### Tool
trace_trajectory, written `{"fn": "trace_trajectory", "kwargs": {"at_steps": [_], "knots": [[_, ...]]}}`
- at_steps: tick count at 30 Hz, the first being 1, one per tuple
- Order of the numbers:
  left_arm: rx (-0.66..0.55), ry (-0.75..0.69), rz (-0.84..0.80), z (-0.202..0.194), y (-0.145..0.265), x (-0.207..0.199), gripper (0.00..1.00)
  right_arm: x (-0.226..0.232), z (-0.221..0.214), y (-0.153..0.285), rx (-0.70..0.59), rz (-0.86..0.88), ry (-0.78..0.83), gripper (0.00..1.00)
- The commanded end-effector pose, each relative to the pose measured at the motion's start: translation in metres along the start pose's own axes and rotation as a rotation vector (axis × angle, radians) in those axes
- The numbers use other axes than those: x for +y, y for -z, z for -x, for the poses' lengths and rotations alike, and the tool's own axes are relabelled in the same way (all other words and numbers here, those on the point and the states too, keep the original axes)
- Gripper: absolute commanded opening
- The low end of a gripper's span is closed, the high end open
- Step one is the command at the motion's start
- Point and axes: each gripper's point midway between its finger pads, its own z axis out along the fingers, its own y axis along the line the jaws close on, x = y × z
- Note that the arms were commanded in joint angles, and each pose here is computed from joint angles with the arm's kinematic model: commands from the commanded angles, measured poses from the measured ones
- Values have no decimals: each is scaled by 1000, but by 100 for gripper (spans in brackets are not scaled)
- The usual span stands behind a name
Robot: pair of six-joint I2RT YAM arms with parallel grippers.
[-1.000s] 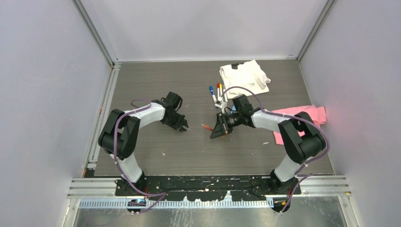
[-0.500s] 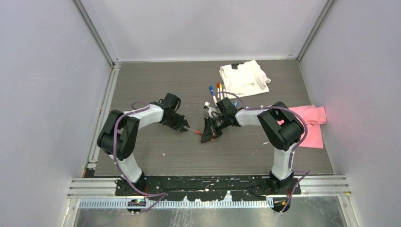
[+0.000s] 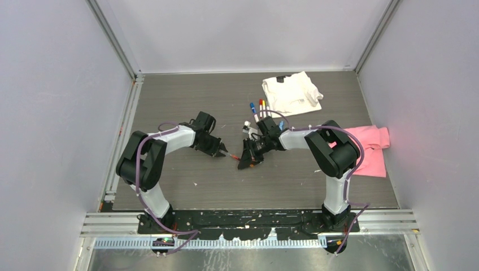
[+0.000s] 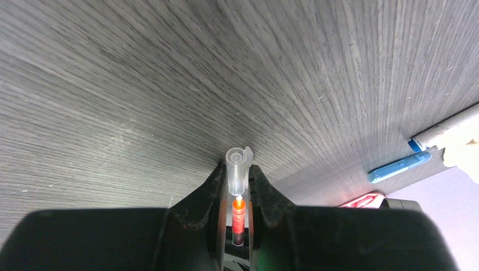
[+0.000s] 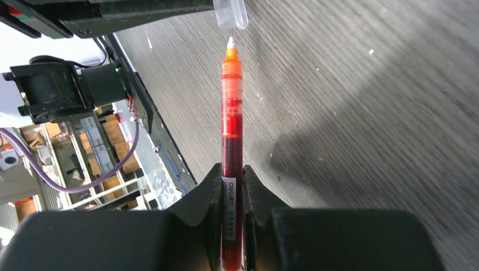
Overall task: Insert the pens into the pen caps
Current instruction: Insert the pen cap onto the pen.
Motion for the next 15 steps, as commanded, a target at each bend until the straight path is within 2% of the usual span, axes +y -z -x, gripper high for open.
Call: {"fn": "trace_trajectory", "kwargs": {"at_steps": [1, 15], "knots": [[-64, 17, 200, 12, -24, 61, 10, 5, 17, -3, -39, -2, 12, 1], [-47, 25, 188, 9, -24, 61, 10, 7, 19, -8, -32, 9, -9, 1]]}}
